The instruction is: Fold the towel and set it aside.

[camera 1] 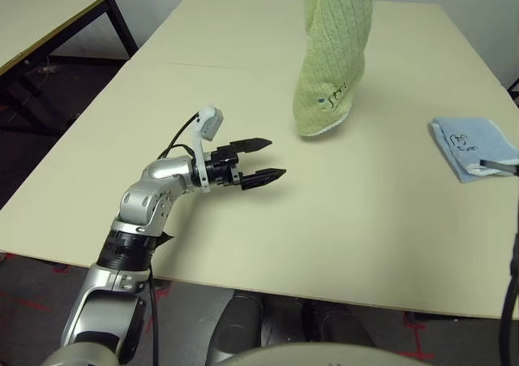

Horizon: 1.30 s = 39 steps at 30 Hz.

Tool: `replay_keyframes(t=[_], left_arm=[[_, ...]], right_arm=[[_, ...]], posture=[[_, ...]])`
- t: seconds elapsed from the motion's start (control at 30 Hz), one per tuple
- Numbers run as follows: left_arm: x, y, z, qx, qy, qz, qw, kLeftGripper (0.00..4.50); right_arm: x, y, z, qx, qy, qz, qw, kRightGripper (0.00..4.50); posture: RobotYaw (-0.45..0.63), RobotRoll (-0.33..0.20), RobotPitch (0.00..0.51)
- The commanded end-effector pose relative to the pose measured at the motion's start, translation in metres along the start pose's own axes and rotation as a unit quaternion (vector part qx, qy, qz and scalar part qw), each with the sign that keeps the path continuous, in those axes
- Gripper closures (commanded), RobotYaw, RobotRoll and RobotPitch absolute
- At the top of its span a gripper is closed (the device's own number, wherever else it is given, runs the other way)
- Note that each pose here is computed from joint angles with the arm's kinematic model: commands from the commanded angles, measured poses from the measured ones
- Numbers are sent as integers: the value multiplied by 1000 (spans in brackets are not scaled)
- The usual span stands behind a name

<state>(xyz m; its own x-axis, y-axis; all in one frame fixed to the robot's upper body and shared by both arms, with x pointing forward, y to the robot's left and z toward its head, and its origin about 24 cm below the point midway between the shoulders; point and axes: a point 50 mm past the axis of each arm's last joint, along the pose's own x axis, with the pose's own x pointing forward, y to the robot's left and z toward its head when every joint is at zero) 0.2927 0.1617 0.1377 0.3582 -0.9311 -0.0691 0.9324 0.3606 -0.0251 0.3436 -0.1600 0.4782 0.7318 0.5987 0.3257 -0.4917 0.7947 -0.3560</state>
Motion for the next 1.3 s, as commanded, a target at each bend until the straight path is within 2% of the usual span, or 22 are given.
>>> replay_keyframes(t=[0.03, 0.1, 0.13, 0.23, 0.33, 0.53, 0.73, 0.87, 0.97, 1.13, 1.3], left_arm=[[-4, 3, -1, 5, 4, 13, 1000, 0], [-4, 3, -1, 6, 4, 14, 1000, 0], [-4, 3, -1, 6, 4, 14, 1000, 0], [-3, 4, 0, 8, 3, 15, 1000, 0], [-3, 3, 1, 10, 1, 16, 1000, 0], [15, 4, 6, 29, -13, 34, 999, 0], [54, 4, -4, 83, 37, 36, 995, 0], [86, 5, -22, 147, 96, 32, 984, 0], [101, 13, -36, 194, 143, 67, 968, 0], [123, 14, -44, 196, 149, 83, 966, 0], [136, 25, -45, 220, 169, 134, 951, 0]], right_arm=[[-4, -11, -60, -59, 125, -27, 990, 4466], [-13, -19, -97, -90, 200, -45, 975, 4466], [-17, -21, -107, -100, 221, -50, 969, 4466], [-39, -36, -152, -177, 313, -96, 928, 4466], [-53, -42, -171, -204, 347, -118, 908, 4466], [-54, -41, -178, -207, 355, -118, 904, 4466], [-55, -41, -183, -203, 361, -128, 901, 4466], [-49, -36, -181, -181, 349, -117, 912, 4466], [-46, -35, -175, -169, 337, -112, 919, 4466], [-41, -32, -166, -153, 321, -98, 929, 4466], [-35, -27, -160, -149, 313, -72, 935, 4466]], posture=[[160, 0, 81], [160, 0, 81], [162, 0, 80], [166, 0, 82], [166, 0, 81], [158, 0, 82], [156, 0, 81], [154, 0, 79], [134, 0, 78], [130, 0, 78], [120, 0, 80]])
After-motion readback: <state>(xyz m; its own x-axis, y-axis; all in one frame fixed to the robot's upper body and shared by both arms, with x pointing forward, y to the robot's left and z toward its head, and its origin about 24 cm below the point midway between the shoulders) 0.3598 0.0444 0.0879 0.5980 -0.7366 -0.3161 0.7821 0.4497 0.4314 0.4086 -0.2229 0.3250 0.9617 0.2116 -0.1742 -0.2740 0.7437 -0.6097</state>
